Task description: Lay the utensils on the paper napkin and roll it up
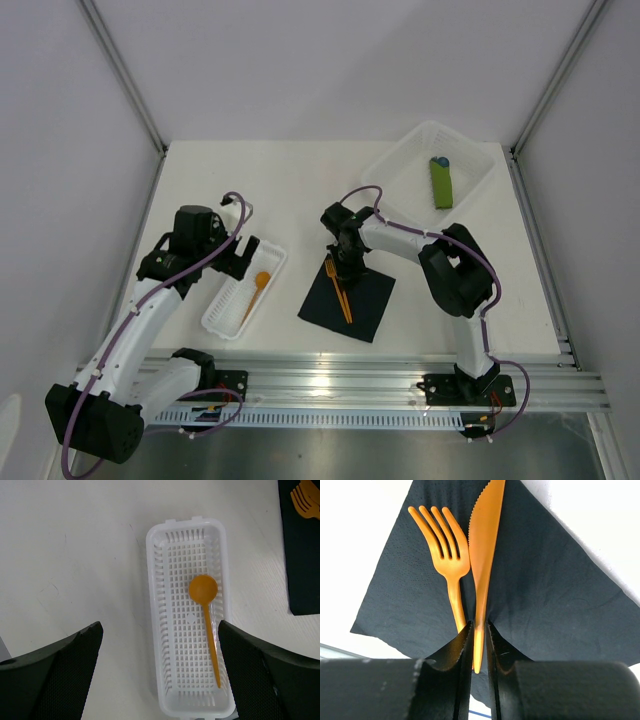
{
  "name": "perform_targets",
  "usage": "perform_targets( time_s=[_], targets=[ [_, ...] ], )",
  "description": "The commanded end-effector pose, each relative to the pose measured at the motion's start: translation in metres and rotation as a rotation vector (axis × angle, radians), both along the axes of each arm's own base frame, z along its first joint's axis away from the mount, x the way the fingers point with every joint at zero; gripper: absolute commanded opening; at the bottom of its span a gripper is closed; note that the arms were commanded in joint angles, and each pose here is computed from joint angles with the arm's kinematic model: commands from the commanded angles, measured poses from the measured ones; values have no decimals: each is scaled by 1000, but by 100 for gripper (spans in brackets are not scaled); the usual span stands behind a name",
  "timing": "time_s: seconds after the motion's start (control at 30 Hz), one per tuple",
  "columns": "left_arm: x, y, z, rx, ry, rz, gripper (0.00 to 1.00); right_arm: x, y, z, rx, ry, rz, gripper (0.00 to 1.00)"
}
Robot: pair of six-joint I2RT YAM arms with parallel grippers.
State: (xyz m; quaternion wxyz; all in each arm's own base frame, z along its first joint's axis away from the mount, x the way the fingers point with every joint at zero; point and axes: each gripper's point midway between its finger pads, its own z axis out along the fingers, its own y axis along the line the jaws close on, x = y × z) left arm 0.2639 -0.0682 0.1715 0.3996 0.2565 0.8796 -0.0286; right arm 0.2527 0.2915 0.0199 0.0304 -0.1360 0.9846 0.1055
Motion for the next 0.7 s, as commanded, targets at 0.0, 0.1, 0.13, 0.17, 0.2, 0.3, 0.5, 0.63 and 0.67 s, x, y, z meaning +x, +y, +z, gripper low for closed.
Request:
perform_targets(
  time_s=[0.0, 0.1, 0.13, 0.17, 0.2, 0.3, 0.5, 0.63, 0.67],
  targets=[
    [2, -2, 9, -20, -21, -1, 99, 8, 3, 11, 16, -44, -3, 18],
    [1, -2, 8, -17, -16, -9, 100, 9, 3, 16, 16, -54, -1, 19],
    [1, -4, 10, -17, -18, -22, 99, 10, 4, 20, 19, -63, 4, 19],
    [0, -4, 7, -14, -7, -30, 99, 12, 5, 24, 25, -72, 5, 21],
    [-1, -4, 5, -12, 2, -37, 99, 13, 7, 31, 31, -82, 9, 22],
    [-3, -4, -7, 11, 43, -60, 99, 19, 12, 51, 58, -131, 19, 27],
    [-9, 6, -60, 117, 192, -64, 94, 24, 15, 83, 95, -218, 42, 29],
    [-10, 11, -101, 232, 258, -56, 91, 29, 14, 98, 86, -301, 54, 29],
    [-10, 10, -108, 243, 259, -64, 89, 28, 14, 99, 92, -312, 55, 29]
  ],
)
